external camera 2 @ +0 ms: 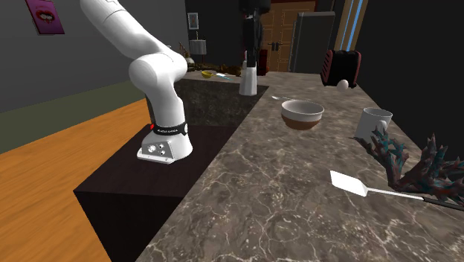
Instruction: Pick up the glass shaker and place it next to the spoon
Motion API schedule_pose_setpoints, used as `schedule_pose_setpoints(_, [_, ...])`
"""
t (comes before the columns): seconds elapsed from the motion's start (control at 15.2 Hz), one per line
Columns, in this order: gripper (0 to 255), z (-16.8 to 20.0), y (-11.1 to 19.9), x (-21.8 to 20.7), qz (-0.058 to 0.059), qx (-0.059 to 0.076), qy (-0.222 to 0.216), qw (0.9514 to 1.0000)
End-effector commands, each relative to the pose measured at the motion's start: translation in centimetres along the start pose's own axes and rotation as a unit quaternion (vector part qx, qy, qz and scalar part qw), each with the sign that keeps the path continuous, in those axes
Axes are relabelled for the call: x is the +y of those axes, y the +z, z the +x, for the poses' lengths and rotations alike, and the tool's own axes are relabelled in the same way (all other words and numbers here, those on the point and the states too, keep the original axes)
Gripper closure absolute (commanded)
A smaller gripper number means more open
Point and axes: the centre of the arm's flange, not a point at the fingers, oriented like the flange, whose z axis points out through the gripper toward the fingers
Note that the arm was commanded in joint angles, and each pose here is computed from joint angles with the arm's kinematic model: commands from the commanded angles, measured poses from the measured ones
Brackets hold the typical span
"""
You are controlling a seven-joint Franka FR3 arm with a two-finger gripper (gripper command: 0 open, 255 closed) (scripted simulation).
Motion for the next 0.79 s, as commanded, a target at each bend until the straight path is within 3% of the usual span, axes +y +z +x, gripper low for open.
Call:
schedule_pose_setpoints(0.0, [255,0.1,-0.2,-2.7,0.0,0.0,0.001,1.0])
schedule_pose_setpoints(0.73, [255,1.3,-1.9,-17.0,0.0,0.0,0.001,1.0])
